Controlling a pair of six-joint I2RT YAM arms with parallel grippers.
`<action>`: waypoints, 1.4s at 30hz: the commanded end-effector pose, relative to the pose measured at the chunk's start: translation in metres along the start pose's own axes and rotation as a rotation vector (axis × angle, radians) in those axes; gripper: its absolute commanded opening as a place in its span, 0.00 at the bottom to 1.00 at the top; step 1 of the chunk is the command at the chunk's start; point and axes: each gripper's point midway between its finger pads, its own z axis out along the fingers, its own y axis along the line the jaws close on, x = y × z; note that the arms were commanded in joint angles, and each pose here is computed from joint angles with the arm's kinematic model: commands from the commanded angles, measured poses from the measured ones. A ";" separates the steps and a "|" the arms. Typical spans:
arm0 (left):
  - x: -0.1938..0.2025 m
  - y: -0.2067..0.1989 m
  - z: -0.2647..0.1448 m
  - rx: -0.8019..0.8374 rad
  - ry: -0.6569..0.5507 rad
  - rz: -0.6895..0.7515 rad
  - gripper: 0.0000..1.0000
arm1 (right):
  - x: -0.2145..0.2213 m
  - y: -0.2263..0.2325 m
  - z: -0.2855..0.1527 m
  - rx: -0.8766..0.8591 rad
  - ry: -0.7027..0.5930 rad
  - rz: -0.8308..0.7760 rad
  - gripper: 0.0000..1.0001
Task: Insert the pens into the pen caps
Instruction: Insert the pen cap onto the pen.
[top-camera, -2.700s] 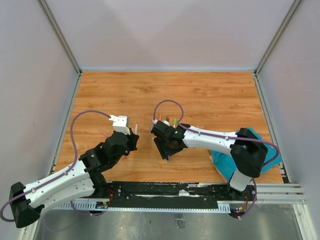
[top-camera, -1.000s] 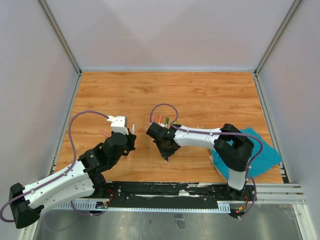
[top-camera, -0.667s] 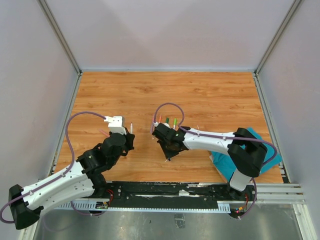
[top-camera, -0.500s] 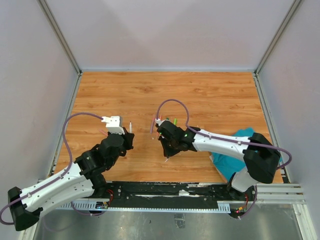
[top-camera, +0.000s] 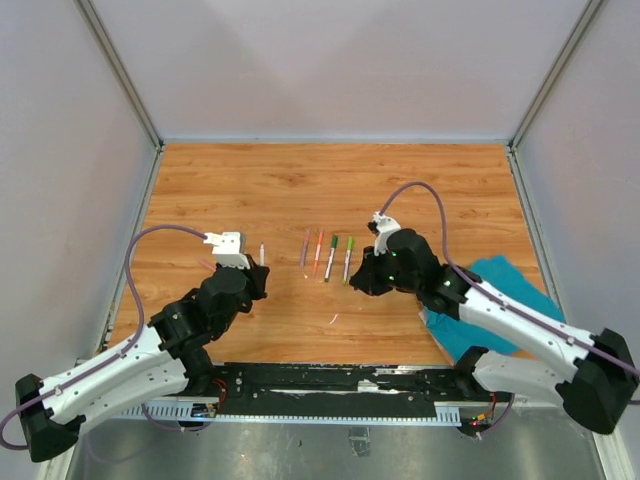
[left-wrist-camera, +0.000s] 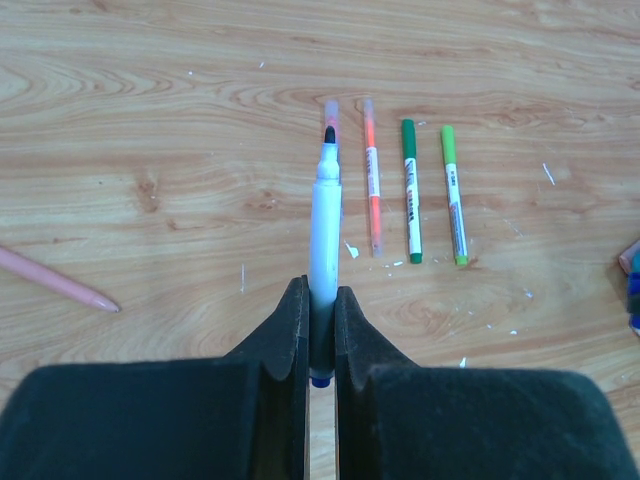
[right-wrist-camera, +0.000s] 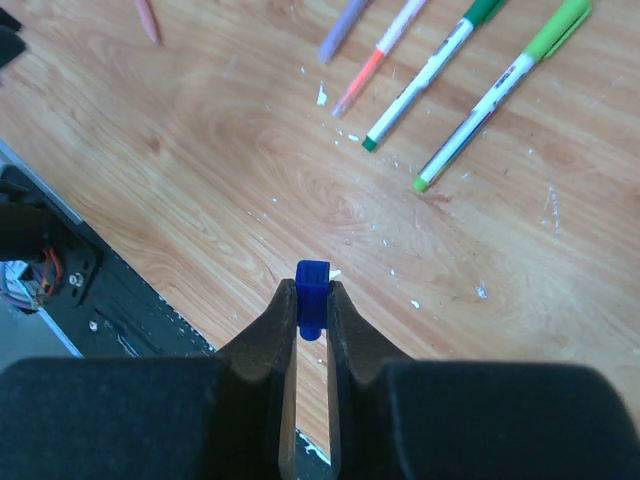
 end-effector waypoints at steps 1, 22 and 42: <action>-0.015 -0.013 0.001 0.045 -0.038 -0.016 0.01 | -0.033 -0.015 -0.021 0.005 -0.250 -0.029 0.00; -0.028 -0.043 0.003 0.148 -0.015 0.071 0.00 | -0.032 -0.033 -0.060 0.021 -0.431 -0.075 0.00; -0.001 -0.158 -0.012 0.529 0.046 -0.054 0.00 | -0.063 0.002 -0.086 -0.146 -0.584 -0.029 0.01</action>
